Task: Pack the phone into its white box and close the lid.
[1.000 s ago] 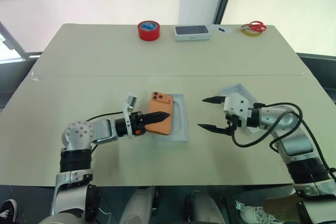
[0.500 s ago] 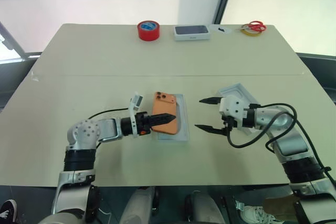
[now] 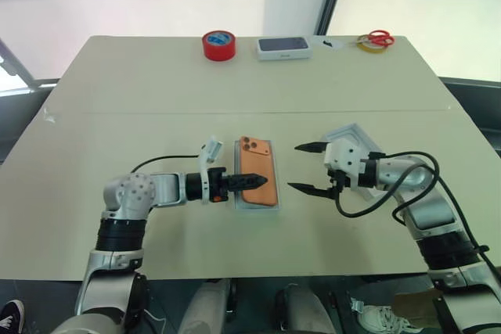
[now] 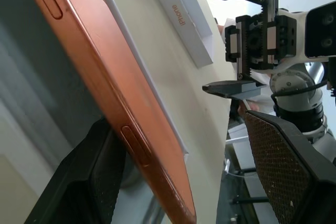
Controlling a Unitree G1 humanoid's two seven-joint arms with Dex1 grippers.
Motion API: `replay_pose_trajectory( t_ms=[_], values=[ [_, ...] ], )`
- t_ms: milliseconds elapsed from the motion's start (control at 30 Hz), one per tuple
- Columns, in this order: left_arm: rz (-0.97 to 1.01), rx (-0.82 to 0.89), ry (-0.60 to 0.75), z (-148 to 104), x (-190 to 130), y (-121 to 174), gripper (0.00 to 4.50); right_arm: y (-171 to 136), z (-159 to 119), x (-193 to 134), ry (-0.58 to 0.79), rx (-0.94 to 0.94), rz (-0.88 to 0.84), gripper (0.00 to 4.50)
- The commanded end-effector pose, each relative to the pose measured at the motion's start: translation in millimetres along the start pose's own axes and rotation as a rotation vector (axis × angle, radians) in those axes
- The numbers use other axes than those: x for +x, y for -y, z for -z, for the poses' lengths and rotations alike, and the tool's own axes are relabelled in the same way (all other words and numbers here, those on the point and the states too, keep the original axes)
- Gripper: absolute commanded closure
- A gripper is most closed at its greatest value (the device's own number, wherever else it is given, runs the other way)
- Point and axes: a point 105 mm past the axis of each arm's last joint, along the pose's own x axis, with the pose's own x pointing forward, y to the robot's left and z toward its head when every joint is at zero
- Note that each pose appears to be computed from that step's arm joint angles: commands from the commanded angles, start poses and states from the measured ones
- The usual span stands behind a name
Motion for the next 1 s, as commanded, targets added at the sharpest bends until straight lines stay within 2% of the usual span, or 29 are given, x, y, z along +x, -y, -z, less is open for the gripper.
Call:
replay_pose_trajectory(
  t_ms=[33,300,400,500,567,667,700,733,867,1000],
  values=[
    [-0.014,0.022,0.021,-8,-10,3,0.90,4,-8,0,0.022,-0.028,0.012,0.00],
    [-0.062,0.056,0.036,-10,-30,2,0.90,5,-9,2,0.025,-0.032,0.009,0.00],
    [-0.094,0.081,0.096,-23,-44,0,0.90,4,-8,2,0.023,-0.018,0.004,0.00],
    [-0.187,0.152,0.171,-42,-58,-9,1.74,8,-5,-2,0.010,0.017,0.009,0.90],
    [-0.251,0.246,0.197,-54,-66,-14,2.79,10,-2,-2,-0.012,-0.009,0.020,1.97],
    [-0.367,0.471,0.097,-52,-68,-26,4.33,11,5,4,-0.058,-0.061,0.030,3.54],
    [-0.376,0.538,0.057,-46,-63,-30,4.50,10,10,8,-0.081,-0.076,0.027,4.09],
    [-0.374,0.583,0.030,-43,-60,-33,4.50,9,13,12,-0.096,-0.086,0.025,4.46],
    [-0.344,0.897,-0.138,-16,-46,-43,4.50,0,20,21,-0.124,-0.094,-0.007,4.46],
    [-0.230,0.948,-0.179,1,-28,-42,4.50,-2,26,25,-0.162,-0.122,-0.010,4.46]
  ],
)
